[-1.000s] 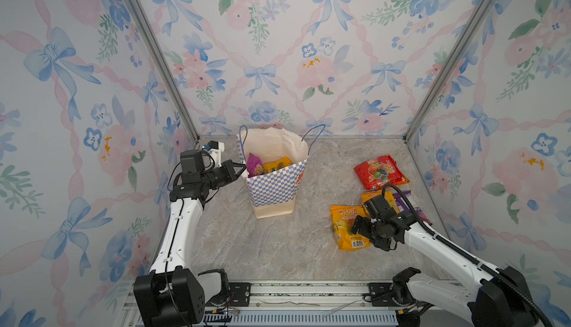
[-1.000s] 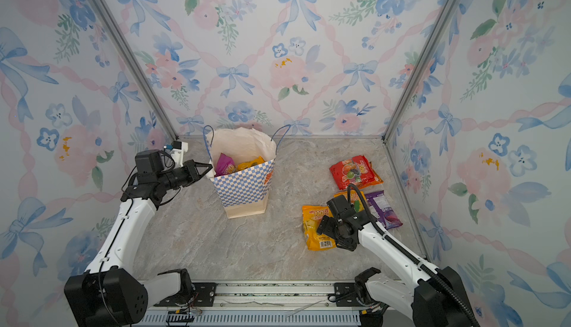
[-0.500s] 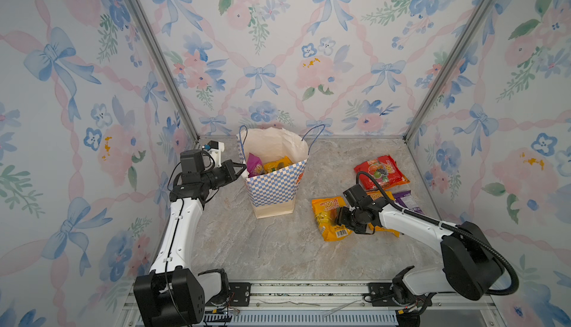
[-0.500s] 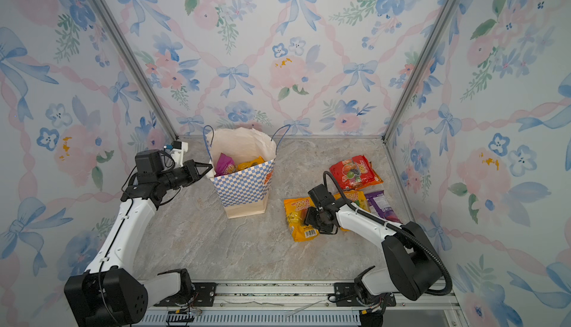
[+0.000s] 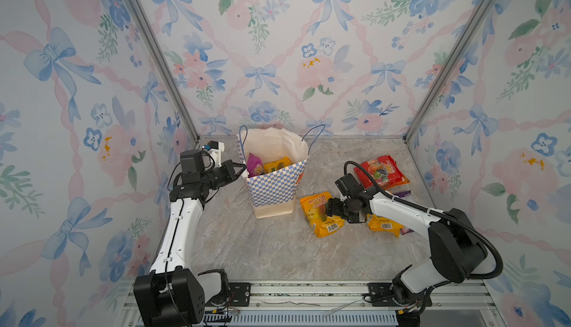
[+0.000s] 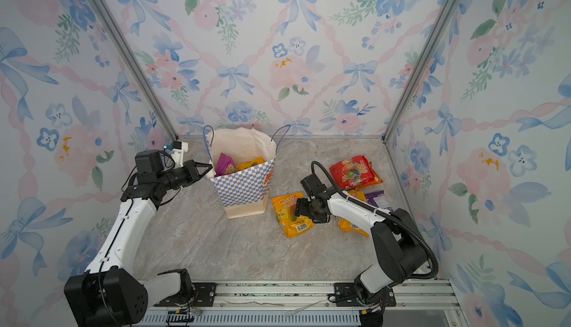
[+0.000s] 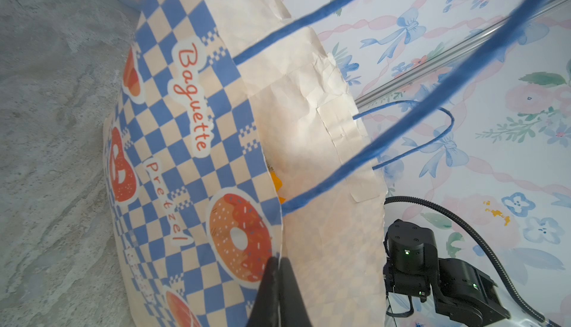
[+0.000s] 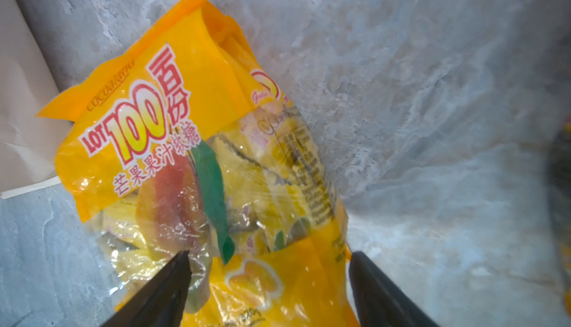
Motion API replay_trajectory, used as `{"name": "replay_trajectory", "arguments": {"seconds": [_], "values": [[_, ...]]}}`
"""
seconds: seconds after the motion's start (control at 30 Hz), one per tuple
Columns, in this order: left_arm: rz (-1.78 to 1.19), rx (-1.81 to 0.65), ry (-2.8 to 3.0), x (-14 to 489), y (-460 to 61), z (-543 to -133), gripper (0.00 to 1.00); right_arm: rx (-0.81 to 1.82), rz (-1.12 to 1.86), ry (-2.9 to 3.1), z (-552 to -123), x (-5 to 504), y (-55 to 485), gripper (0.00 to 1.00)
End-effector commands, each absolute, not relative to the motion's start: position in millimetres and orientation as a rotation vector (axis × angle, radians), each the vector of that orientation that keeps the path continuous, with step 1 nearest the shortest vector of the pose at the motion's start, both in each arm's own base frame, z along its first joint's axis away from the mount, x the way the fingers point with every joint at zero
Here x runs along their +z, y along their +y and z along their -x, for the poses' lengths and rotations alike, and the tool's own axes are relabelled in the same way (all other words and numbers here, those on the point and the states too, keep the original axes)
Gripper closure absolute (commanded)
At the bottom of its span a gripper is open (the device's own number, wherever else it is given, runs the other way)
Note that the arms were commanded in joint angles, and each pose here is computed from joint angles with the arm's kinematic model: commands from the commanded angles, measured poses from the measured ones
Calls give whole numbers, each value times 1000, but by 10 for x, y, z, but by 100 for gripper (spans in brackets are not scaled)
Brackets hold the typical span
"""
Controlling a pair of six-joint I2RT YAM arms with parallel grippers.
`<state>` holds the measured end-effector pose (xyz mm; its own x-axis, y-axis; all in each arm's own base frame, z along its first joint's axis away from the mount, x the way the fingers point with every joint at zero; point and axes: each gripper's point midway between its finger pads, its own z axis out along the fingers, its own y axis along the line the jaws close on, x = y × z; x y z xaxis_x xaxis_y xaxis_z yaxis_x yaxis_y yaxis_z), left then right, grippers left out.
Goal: Place the snacks into the paper bag
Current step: Move the snack to the center of the table, then pick up the snack at the center of the table.
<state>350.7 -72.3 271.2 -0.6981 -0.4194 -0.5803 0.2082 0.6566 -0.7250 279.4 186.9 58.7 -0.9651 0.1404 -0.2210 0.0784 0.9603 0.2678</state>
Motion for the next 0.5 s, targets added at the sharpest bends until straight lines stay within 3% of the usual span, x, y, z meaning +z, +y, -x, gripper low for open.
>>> {"name": "replay_trajectory", "arguments": {"seconds": [0.0,0.3,0.4,0.47], "values": [[118,-1042,2080,2822,-759,-3500,100,349,-166,2901,-2795,563,1710,18],[120,-1046,2077,2837,-761,-3496,100,462,112,2945,-2798,434,1969,36],[121,-1046,2078,2831,-763,-3486,100,452,142,2979,-2764,346,1997,50],[120,-1046,2078,2832,-764,-3479,100,456,146,2987,-2752,325,2007,65]]}}
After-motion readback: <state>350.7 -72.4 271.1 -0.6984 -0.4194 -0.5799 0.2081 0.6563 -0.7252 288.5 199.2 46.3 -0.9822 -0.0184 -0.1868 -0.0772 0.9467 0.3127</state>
